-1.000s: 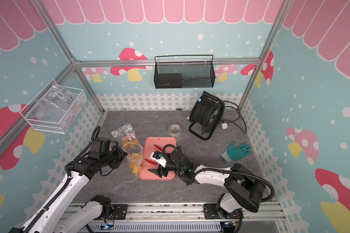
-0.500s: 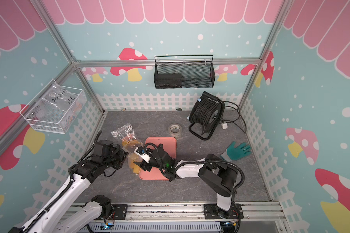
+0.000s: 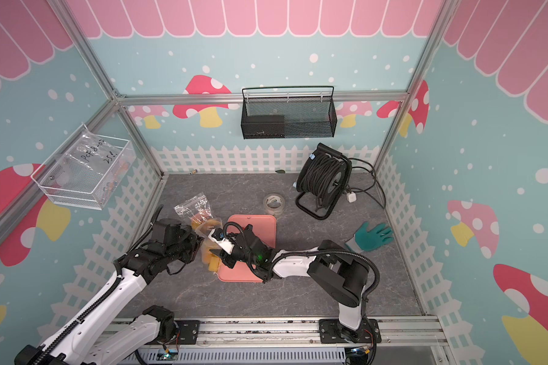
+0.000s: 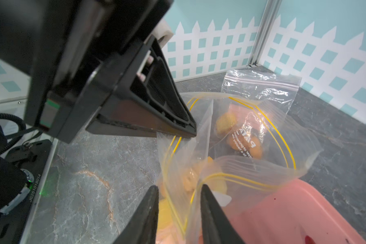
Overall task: Put the cookies into a resealable bag to prevent moisture
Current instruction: Close the ziploc bag at the center of the board.
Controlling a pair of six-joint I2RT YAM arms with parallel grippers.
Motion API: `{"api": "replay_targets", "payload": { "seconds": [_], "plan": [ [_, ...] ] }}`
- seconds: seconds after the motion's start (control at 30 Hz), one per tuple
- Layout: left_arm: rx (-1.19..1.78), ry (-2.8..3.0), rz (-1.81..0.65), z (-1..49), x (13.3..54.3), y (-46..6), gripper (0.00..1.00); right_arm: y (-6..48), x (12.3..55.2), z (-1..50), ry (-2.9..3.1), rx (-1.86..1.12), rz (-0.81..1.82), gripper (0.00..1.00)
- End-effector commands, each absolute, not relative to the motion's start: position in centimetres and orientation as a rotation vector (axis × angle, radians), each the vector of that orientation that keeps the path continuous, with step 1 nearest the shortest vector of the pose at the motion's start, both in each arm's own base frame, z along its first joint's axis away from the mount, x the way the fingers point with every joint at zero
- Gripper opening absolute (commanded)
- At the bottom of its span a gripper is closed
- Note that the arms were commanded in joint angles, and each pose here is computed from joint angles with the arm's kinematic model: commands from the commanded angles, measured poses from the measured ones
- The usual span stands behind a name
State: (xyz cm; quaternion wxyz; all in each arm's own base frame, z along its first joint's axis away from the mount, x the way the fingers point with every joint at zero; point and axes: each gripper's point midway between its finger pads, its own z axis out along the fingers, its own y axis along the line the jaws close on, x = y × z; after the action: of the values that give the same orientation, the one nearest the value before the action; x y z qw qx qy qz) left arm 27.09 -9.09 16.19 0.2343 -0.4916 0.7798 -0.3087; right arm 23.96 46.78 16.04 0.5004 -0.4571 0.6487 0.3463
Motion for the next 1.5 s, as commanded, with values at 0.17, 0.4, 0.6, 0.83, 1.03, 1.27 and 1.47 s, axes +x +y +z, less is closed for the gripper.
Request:
{"api": "replay_targets", "payload": {
  "seconds": [0.17,0.4,0.6,0.83,1.03,1.27,1.47],
  "plan": [
    [-1.349,2.115,-0.845,16.5,27.5,-8.9,0.02,47.1,23.9,18.7,1.505,-1.067,0.868,0.14],
    [-1.287,2.118,-0.817,17.8,27.6,-8.6,0.20,47.0,23.6,20.0,1.457,-1.078,0.869,0.03],
    [-1.082,2.099,-0.626,22.3,26.7,-5.2,0.42,47.4,22.8,20.8,1.351,-1.196,0.878,0.00],
    [-0.662,2.170,-0.415,27.9,26.2,-2.5,0.45,48.8,19.4,22.1,1.101,-1.486,0.932,0.00],
    [-0.281,2.223,-0.352,31.9,27.1,-3.7,0.47,47.2,17.2,21.6,1.020,-1.666,0.919,0.00],
    [0.270,2.219,-0.710,32.5,25.9,-10.9,0.47,42.0,15.8,20.6,1.090,-1.735,0.890,0.00],
    [0.653,2.165,-0.934,30.3,22.1,-15.8,0.55,37.8,15.4,18.3,1.227,-1.718,0.904,0.00]
  ]
}}
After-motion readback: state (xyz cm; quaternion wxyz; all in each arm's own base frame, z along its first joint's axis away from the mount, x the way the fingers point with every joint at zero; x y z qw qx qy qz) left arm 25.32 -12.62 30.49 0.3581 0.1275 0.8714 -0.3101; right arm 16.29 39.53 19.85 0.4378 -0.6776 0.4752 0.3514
